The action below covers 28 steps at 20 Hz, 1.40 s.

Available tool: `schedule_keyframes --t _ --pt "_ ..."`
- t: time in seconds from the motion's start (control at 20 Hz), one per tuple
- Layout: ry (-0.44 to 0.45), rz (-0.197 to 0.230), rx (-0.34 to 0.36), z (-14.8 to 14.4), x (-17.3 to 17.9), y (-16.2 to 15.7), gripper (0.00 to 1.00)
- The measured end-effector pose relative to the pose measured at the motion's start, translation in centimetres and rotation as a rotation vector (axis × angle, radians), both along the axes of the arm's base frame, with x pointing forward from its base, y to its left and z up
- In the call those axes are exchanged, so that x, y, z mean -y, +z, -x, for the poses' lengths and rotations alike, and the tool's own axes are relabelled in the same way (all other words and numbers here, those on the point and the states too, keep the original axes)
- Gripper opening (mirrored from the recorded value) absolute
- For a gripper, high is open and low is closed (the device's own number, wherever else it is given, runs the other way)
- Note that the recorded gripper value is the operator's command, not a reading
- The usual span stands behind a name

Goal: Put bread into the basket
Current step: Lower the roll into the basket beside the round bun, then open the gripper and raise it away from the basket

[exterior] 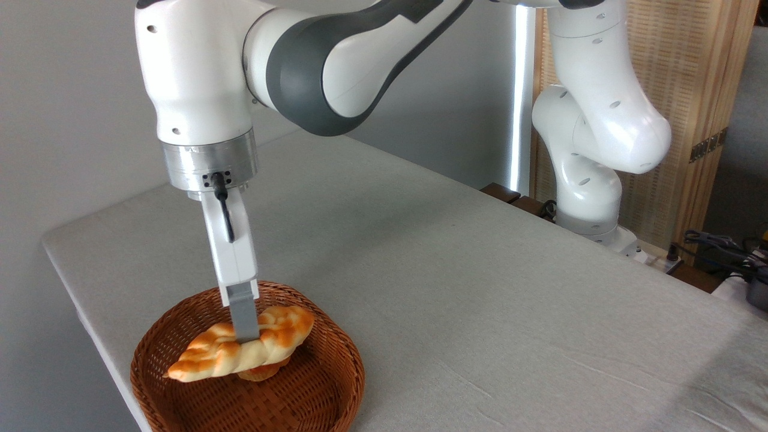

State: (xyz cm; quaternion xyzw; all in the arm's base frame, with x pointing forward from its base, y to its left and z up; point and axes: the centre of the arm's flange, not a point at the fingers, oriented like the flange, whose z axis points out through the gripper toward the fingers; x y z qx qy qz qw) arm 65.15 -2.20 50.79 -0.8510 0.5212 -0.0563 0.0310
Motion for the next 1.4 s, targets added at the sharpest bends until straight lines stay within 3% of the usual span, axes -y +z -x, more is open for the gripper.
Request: schedule_keyframes --t 0.15,0.3,0.35,0.4,0.45,0.55,0.65,1.1,1.4 --pt "0.002 -0.002 0.033 -0.6 -0.1 -0.3 0.34" --pt "0.002 -0.004 0.034 -0.7 -0.5 -0.4 0.56" --pt "0.001 -0.005 0.033 -0.7 -0.5 -0.5 0.69" --pt "-0.004 -0.013 0.030 -0.7 -0.5 -0.6 0.89" --pt "-0.016 -0.030 0.027 -0.8 -0.7 -0.8 1.00" --pt "-0.041 -0.073 0.024 -0.9 -1.0 -1.1 1.00" --pt "-0.050 -0.090 0.030 -1.0 -1.4 -1.1 1.00" --pt "-0.039 -0.090 0.042 -1.0 -1.8 -0.6 1.00" --pt "0.247 0.015 0.076 1.4 -1.6 5.1 1.00"
